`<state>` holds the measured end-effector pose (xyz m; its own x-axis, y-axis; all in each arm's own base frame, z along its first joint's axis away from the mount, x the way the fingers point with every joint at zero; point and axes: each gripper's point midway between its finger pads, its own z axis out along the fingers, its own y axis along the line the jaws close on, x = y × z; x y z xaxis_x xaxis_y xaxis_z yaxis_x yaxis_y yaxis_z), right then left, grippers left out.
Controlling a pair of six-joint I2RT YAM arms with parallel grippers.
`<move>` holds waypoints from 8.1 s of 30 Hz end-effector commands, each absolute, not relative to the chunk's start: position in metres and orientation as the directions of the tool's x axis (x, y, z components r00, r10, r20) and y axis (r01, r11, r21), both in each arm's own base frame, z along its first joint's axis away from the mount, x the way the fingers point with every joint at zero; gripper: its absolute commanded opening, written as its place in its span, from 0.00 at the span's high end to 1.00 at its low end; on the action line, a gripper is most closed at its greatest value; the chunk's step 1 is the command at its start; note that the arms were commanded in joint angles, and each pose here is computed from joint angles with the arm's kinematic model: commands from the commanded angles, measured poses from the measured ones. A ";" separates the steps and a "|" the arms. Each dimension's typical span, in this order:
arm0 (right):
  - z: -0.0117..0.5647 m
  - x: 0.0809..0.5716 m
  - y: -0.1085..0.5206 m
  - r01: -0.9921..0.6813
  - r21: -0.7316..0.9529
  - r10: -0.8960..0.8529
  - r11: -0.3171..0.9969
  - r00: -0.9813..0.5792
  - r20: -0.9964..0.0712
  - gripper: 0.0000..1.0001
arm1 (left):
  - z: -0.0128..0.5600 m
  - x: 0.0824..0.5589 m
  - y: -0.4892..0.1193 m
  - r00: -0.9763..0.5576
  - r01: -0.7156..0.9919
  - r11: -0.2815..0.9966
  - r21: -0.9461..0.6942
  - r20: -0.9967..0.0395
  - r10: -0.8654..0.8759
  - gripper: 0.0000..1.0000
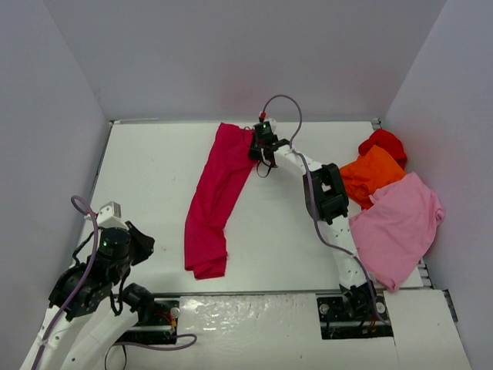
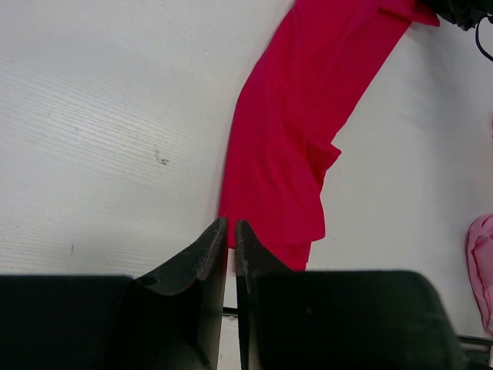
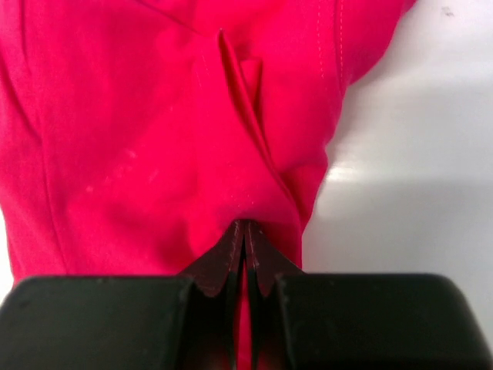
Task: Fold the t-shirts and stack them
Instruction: Rotate the tshirt 90 degrees
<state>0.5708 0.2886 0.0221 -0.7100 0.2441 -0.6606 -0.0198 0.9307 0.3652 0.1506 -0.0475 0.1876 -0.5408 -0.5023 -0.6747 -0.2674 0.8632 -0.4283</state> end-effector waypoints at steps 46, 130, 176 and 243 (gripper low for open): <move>0.064 0.227 0.283 -0.169 0.559 0.174 0.812 -0.843 -0.508 0.16 | 0.138 0.147 -0.140 -0.820 -0.262 0.769 -0.583 -0.285 -0.496 0.55; -0.018 0.114 0.382 -0.254 0.654 -0.096 0.712 -0.959 -0.268 0.50 | 0.105 0.156 -0.128 -0.836 -0.281 0.842 -0.460 -0.314 -0.450 0.54; 0.013 0.062 0.330 -0.310 0.579 -0.168 0.754 -0.943 -0.286 1.00 | 0.100 0.153 -0.131 -0.852 -0.253 0.845 -0.471 -0.305 -0.425 0.54; 0.035 0.039 0.287 -0.191 0.616 -0.033 0.764 -0.965 -0.259 1.00 | 0.050 0.131 -0.195 -0.891 -0.362 0.621 -0.696 0.063 -0.449 0.31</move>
<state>0.0371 0.2787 0.0309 -0.9659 -0.0488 -0.2544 -0.1968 0.7769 0.5981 0.1100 -0.1794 0.0359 -0.8755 -0.4718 0.1041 -0.4270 0.6549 -0.6235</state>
